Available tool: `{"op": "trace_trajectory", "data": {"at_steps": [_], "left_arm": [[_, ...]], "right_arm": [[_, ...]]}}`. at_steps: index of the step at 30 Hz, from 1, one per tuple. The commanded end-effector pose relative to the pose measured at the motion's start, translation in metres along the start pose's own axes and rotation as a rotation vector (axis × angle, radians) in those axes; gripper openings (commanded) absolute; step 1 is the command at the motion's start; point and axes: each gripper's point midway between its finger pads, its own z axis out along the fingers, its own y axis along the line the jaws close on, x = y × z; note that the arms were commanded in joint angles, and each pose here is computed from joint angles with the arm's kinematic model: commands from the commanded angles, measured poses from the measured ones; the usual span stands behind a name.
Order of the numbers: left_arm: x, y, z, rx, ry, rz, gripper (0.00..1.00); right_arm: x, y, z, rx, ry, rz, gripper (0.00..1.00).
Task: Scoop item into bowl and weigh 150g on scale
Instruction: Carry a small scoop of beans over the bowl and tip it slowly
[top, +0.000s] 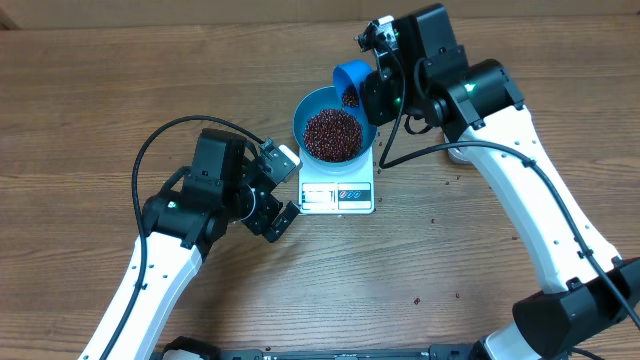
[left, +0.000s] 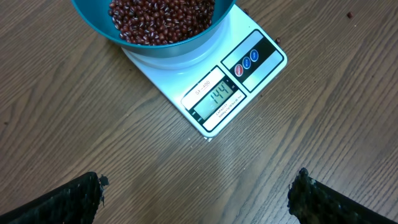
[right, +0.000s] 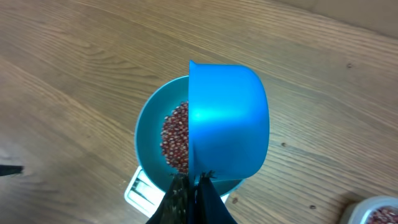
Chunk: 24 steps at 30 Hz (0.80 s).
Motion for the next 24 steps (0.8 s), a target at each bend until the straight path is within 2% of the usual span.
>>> {"op": "trace_trajectory", "data": {"at_steps": [1,24], "left_arm": [[-0.0011,-0.0049,0.0019,0.022,-0.005,-0.005,1.00],[-0.0010,-0.0049,0.0019,0.022,-0.004,-0.006,1.00]], "right_arm": [[-0.0122,-0.0012,-0.0114,0.059,-0.047,-0.027,0.04],[-0.0117,0.0064,-0.0105,0.082,-0.042,-0.153,0.04]]}}
